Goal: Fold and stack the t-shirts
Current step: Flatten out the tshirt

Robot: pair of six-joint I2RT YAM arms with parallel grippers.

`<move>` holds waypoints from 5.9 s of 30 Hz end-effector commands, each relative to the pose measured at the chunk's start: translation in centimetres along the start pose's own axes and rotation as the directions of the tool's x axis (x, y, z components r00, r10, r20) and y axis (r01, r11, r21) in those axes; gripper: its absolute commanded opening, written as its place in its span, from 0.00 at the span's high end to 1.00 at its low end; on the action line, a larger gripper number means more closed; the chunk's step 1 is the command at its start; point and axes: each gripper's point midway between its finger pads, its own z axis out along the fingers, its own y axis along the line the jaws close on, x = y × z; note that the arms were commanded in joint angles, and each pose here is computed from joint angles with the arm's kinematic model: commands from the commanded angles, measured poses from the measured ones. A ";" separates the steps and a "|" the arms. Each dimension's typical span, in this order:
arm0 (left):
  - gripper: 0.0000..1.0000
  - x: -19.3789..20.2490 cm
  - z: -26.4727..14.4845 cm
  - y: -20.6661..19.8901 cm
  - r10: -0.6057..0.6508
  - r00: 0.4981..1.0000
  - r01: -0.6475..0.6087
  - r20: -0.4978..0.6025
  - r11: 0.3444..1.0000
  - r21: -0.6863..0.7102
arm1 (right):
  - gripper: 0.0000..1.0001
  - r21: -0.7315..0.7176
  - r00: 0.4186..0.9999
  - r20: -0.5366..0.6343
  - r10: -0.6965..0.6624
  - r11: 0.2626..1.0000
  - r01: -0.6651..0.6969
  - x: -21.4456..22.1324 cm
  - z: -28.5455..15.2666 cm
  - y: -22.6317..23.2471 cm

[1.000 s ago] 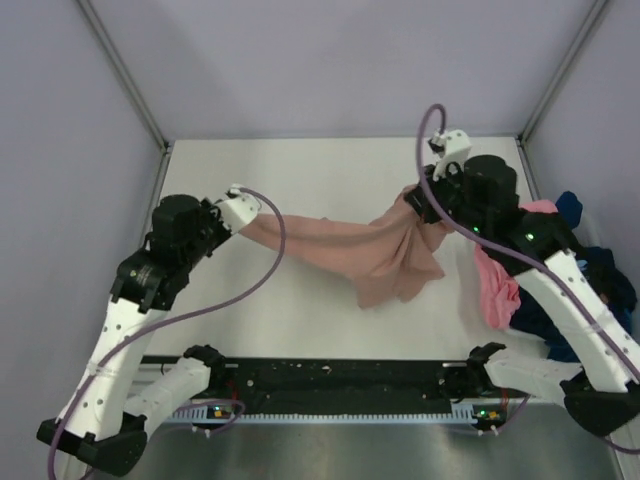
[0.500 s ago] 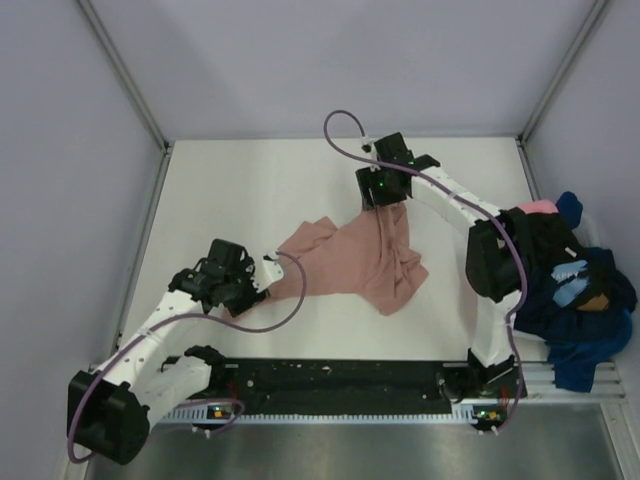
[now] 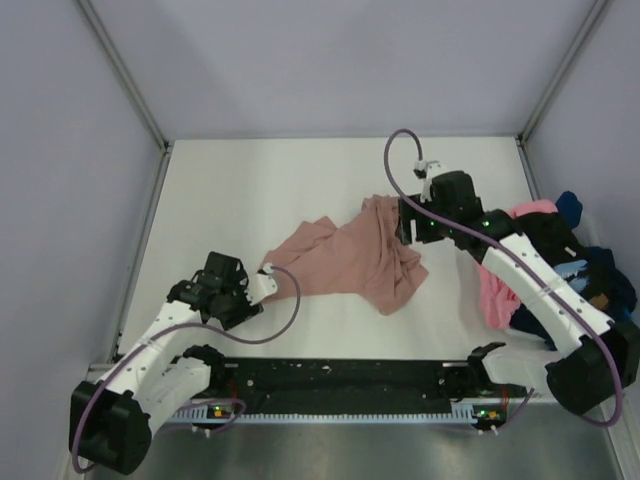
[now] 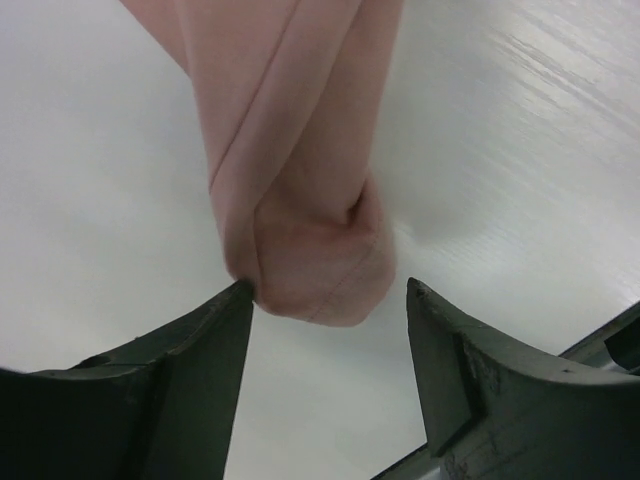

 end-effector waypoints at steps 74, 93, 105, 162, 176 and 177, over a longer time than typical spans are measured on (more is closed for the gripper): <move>1.00 -16.2 -28.8 30.6 -0.056 0.793 0.535 0.607 0.540 -0.649 | 1.00 -0.068 0.830 0.540 0.140 0.990 -0.123 -26.6 -10.7 -4.4; 1.00 -19.3 -36.4 36.0 0.171 0.802 0.495 0.572 0.345 -0.798 | 1.00 -0.043 0.637 0.766 0.087 0.995 -0.084 -30.0 -22.1 -8.5; 1.00 -6.7 -8.5 17.0 -0.069 0.962 0.186 0.263 0.872 -0.453 | 1.00 -0.244 0.914 0.162 0.371 0.913 -0.327 0.7 -6.6 -1.0; 0.53 -30.5 3.8 -19.0 0.584 0.605 -0.690 0.541 0.724 -0.010 | 0.56 0.109 0.573 -0.373 0.730 0.647 -0.754 23.6 2.4 0.1; 1.00 -29.7 5.9 -17.9 0.627 0.662 -0.686 0.411 0.727 -0.004 | 1.00 0.047 0.609 -0.417 0.675 0.685 -0.727 21.5 0.2 1.2; 1.00 -28.9 5.2 -18.2 0.621 0.668 -0.693 0.409 0.720 0.038 | 1.00 0.057 0.636 -0.382 0.671 0.703 -0.709 20.6 -0.5 0.6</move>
